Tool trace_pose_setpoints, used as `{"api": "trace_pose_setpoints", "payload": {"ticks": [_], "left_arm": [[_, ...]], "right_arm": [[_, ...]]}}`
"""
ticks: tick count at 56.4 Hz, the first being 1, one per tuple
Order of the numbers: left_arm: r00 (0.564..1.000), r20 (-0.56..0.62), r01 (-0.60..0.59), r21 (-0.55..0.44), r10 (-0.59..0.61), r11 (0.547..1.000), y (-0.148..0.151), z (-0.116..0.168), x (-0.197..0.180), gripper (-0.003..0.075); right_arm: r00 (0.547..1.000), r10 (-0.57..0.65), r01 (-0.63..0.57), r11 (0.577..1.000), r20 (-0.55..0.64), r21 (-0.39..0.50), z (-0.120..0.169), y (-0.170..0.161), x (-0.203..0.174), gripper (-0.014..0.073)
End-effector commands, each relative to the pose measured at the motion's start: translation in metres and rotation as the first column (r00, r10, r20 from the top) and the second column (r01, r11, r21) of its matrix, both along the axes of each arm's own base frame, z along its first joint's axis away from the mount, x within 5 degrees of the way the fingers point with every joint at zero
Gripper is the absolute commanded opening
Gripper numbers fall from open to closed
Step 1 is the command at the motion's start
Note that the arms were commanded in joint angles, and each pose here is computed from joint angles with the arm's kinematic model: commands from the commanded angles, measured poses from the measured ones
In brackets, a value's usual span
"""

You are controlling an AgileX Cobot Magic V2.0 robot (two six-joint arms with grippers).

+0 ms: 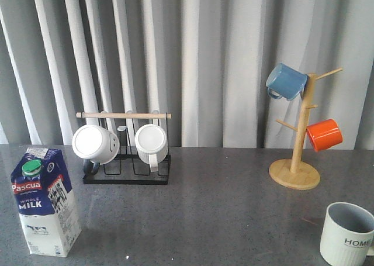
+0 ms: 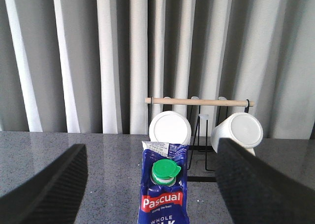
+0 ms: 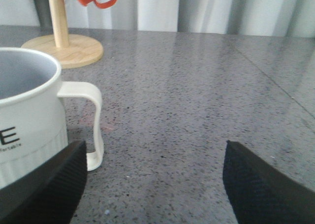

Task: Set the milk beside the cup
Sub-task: 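Close the right gripper on the HOME mug's handle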

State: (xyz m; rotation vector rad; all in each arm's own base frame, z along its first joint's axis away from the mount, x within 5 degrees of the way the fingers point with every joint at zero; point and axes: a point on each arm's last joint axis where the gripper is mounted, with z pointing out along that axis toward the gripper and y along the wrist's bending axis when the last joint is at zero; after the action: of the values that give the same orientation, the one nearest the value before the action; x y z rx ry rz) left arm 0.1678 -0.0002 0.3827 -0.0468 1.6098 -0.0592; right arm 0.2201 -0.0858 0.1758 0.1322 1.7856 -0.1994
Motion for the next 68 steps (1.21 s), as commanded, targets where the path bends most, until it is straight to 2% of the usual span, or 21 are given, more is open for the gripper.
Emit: {"api": "trace_pose_setpoints", "payload": {"ticks": [1, 7, 43, 52, 55, 60, 67, 68], "left_arm": [[0.993, 0.117, -0.009, -0.020, 0.012, 1.000, 0.001, 0.021, -0.003, 0.0512], [0.993, 0.117, -0.009, -0.020, 0.012, 1.000, 0.001, 0.021, -0.003, 0.0512], [0.993, 0.117, -0.009, -0.020, 0.012, 1.000, 0.001, 0.021, -0.003, 0.0512], [0.993, 0.117, -0.009, -0.020, 0.012, 1.000, 0.001, 0.021, -0.003, 0.0512], [0.993, 0.117, -0.009, -0.020, 0.012, 1.000, 0.001, 0.021, -0.003, 0.0512], [0.993, 0.117, -0.009, -0.020, 0.012, 1.000, 0.001, 0.021, -0.003, 0.0512], [0.993, 0.117, -0.009, -0.020, 0.012, 1.000, 0.001, 0.021, -0.003, 0.0512], [0.993, 0.117, -0.009, -0.020, 0.012, 1.000, 0.001, 0.021, -0.003, 0.0512]], "right_arm": [[0.993, 0.063, -0.057, 0.997, 0.100, -0.056, 0.014, -0.001, 0.012, 0.0549], [0.987, 0.114, -0.105, 0.991, 0.114, -0.079, 0.014, -0.001, 0.020, 0.0549], [0.987, 0.126, -0.121, 0.991, 0.098, -0.057, -0.004, -0.016, 0.053, 0.0549], [0.979, 0.184, -0.180, 0.982, 0.090, -0.048, -0.010, -0.019, 0.069, 0.0533], [0.971, 0.223, -0.218, 0.974, 0.089, -0.063, -0.010, -0.018, 0.076, 0.0500], [0.948, 0.302, -0.293, 0.951, 0.102, -0.097, -0.009, -0.015, 0.083, 0.0368], [0.945, 0.303, -0.299, 0.953, 0.124, -0.050, -0.007, -0.014, 0.083, 0.0006], [0.946, 0.296, -0.295, 0.955, 0.134, -0.030, -0.006, -0.014, 0.083, -0.0015]]}}
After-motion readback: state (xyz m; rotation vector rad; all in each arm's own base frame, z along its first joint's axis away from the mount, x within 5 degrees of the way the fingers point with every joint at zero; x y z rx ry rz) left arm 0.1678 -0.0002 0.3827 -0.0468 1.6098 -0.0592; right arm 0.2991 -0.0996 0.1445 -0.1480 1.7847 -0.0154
